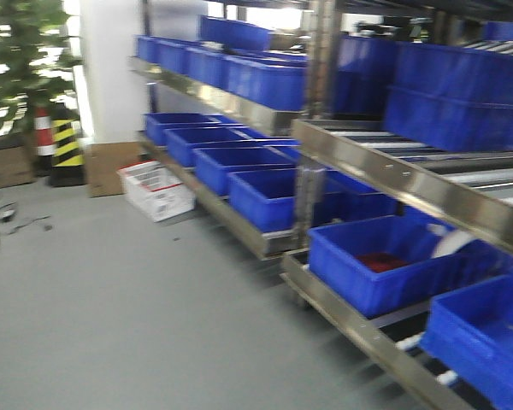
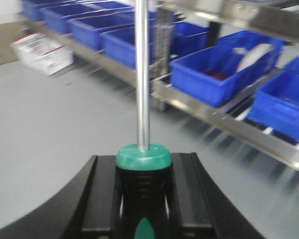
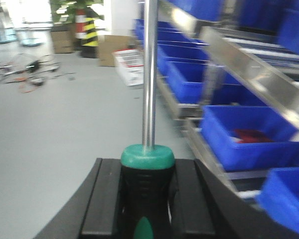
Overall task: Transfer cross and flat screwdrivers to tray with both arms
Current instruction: 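Drive the base along the shelves to the grey tray, then lower both held screwdrivers toward the grey metal tray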
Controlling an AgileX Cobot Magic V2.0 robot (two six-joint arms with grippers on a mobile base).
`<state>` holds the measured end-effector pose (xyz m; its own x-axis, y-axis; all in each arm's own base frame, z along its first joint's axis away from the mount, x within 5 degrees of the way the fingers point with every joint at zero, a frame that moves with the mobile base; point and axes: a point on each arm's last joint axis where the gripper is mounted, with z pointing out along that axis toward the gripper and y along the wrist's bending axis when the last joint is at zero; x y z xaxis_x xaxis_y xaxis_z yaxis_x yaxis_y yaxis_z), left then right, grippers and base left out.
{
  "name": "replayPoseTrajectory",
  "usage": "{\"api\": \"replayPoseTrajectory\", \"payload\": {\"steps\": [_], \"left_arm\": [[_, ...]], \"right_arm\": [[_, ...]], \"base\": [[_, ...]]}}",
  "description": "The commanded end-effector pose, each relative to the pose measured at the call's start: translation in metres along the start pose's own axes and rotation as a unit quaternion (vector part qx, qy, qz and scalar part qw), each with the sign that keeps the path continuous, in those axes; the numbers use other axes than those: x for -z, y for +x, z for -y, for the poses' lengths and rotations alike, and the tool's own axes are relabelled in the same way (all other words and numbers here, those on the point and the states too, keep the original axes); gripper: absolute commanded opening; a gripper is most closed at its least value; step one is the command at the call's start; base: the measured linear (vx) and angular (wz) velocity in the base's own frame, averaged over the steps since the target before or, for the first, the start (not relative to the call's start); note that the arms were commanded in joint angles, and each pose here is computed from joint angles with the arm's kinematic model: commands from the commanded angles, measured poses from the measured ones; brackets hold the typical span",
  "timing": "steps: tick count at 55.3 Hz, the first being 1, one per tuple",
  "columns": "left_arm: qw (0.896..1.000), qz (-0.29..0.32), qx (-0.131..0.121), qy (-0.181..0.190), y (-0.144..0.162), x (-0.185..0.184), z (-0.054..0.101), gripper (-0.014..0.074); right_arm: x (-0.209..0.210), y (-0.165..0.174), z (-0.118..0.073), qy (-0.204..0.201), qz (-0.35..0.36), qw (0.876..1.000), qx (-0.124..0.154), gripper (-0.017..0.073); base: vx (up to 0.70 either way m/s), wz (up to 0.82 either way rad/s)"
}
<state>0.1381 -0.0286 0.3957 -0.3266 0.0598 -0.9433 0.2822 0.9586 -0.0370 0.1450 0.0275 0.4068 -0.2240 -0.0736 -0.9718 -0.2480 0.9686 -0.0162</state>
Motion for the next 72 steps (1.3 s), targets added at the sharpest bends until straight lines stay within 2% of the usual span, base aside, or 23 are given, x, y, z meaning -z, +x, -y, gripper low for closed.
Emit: {"api": "replayPoseTrajectory", "payload": {"steps": [1,46,72], "left_arm": [[0.998,0.060,0.009,-0.006,-0.0166,0.0063,0.0000,-0.0003],[0.998,0.060,0.009,-0.007,-0.0165,0.0063,-0.0001,-0.0003],[0.998,0.060,0.009,-0.007,-0.0165,0.0063,-0.0001,-0.0003]], "right_arm": [[0.0064,-0.0170,0.0017,0.013,0.059,0.998,0.003,-0.0008],[0.0064,-0.0170,0.0017,0.013,0.059,0.998,0.003,-0.0008],[0.0064,-0.0170,0.0017,0.013,0.059,0.998,0.003,-0.0008]], "base": [[0.47,-0.72],[0.38,-0.92],[0.26,-0.44]]}}
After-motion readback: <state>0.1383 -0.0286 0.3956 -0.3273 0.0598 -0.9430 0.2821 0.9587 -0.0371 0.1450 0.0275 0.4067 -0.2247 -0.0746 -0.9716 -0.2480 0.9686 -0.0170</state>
